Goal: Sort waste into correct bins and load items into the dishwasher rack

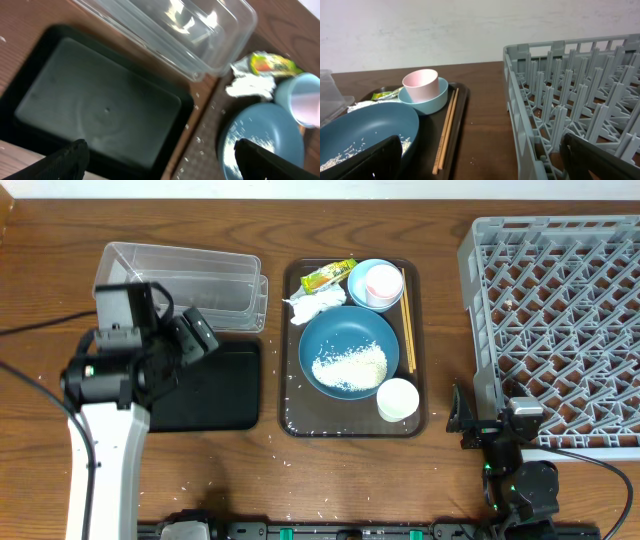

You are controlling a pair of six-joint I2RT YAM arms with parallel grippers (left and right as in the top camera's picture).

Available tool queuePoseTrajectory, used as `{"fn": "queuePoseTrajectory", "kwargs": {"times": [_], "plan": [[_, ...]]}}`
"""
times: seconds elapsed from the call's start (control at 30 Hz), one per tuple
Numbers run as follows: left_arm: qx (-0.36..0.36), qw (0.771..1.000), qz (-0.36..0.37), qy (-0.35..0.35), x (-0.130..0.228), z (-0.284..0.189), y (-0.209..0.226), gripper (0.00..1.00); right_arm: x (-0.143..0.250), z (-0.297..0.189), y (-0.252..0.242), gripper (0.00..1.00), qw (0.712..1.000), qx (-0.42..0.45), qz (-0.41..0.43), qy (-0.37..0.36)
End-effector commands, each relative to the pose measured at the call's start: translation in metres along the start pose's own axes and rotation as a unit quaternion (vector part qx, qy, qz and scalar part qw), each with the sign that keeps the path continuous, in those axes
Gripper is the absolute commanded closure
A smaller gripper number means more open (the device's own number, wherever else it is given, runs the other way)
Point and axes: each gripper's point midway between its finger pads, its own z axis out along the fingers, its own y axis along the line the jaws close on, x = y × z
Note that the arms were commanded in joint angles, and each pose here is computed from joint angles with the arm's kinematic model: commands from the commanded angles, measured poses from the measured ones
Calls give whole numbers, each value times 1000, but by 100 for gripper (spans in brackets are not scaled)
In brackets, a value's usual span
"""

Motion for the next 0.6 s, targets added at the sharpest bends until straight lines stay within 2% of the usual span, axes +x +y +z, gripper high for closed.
{"fn": "queuePoseTrajectory", "kwargs": {"times": [0.0,0.3,0.43,0.57], "plan": [[-43,999,-18,-23,-17,1,16,5,1,0,1,1,1000,-2,-6,1],[-92,989,-103,-52,-44,0,71,5,-2,0,4,1,1000,-12,8,-4],[-105,982,-146,-57,-48,-4,93,5,-7,-3,33,1,988,-94,121,0],[-108,981,-152,-59,-49,-5,97,5,-47,-8,37,1,961,-122,238,-66]]}}
